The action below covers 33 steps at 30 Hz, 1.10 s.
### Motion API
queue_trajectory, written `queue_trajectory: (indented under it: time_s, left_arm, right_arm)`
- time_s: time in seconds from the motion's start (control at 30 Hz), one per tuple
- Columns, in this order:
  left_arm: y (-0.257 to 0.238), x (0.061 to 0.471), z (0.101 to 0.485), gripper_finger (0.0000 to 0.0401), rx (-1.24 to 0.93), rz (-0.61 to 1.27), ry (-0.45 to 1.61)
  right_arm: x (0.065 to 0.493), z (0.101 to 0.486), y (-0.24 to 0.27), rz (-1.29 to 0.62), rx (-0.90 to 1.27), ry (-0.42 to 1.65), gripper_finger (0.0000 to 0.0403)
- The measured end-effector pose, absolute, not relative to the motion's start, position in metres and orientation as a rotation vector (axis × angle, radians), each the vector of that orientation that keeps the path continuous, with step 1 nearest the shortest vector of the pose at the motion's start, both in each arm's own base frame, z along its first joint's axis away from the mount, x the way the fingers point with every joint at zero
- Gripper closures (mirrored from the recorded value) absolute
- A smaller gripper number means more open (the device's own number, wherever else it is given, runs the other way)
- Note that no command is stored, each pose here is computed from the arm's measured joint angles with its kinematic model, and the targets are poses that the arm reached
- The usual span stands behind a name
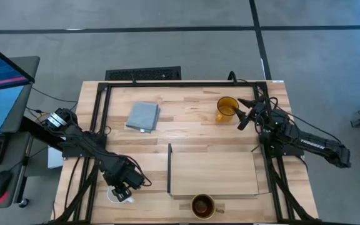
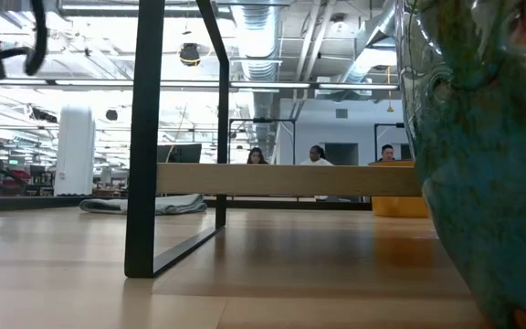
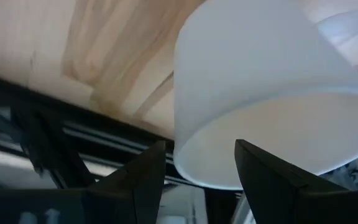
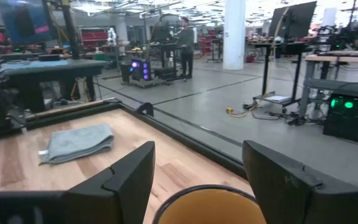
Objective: Stack small to large cups/mugs on shelf
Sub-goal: Put the white mug on the shelf
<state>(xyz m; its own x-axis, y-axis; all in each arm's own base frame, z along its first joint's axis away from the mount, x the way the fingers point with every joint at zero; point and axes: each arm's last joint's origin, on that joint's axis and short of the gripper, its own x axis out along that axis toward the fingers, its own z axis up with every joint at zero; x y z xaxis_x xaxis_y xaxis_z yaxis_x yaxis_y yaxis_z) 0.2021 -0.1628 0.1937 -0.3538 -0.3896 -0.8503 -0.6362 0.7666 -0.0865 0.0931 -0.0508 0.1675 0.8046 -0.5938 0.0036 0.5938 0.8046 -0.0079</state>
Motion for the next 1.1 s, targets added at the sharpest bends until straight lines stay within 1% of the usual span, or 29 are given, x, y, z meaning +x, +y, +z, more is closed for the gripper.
queue_trajectory:
  time_s: [0.23,0.33,0.47,0.6,0.8,0.93,1.1]
  left_arm:
    - [-0.1695,0.1991,0.1938,0.0217,-0.885,0.485,1.983]
    - [-0.1689,0.1995,0.1936,0.0223,-0.919,0.563,1.963]
    - [-0.1684,0.1997,0.1932,0.0248,-0.945,0.638,1.929]
    - [-0.1677,0.2002,0.1927,0.0284,-0.966,0.708,1.89]
    - [-0.1676,0.2002,0.1924,0.0343,-0.96,0.726,1.865]
    - [-0.1673,0.2007,0.1927,0.0388,-0.923,0.683,1.855]
    - [-0.1614,0.205,0.1933,0.0396,-0.871,0.611,1.84]
  right_arm:
    - [0.0916,0.1676,-0.0534,-0.663,-0.008,-0.001,0.0136]
    - [0.0913,0.1676,-0.054,-0.669,-0.008,-0.001,0.0136]
    - [0.0911,0.1676,-0.0542,-0.671,-0.008,-0.001,0.0136]
    - [0.0911,0.1675,-0.0542,-0.671,-0.008,-0.001,0.0136]
    - [0.0911,0.1676,-0.0542,-0.671,-0.009,-0.001,0.0136]
    - [0.0911,0.1676,-0.0542,-0.671,-0.009,-0.001,0.0136]
    - [0.0911,0.1676,-0.0542,-0.671,-0.008,-0.001,0.0136]
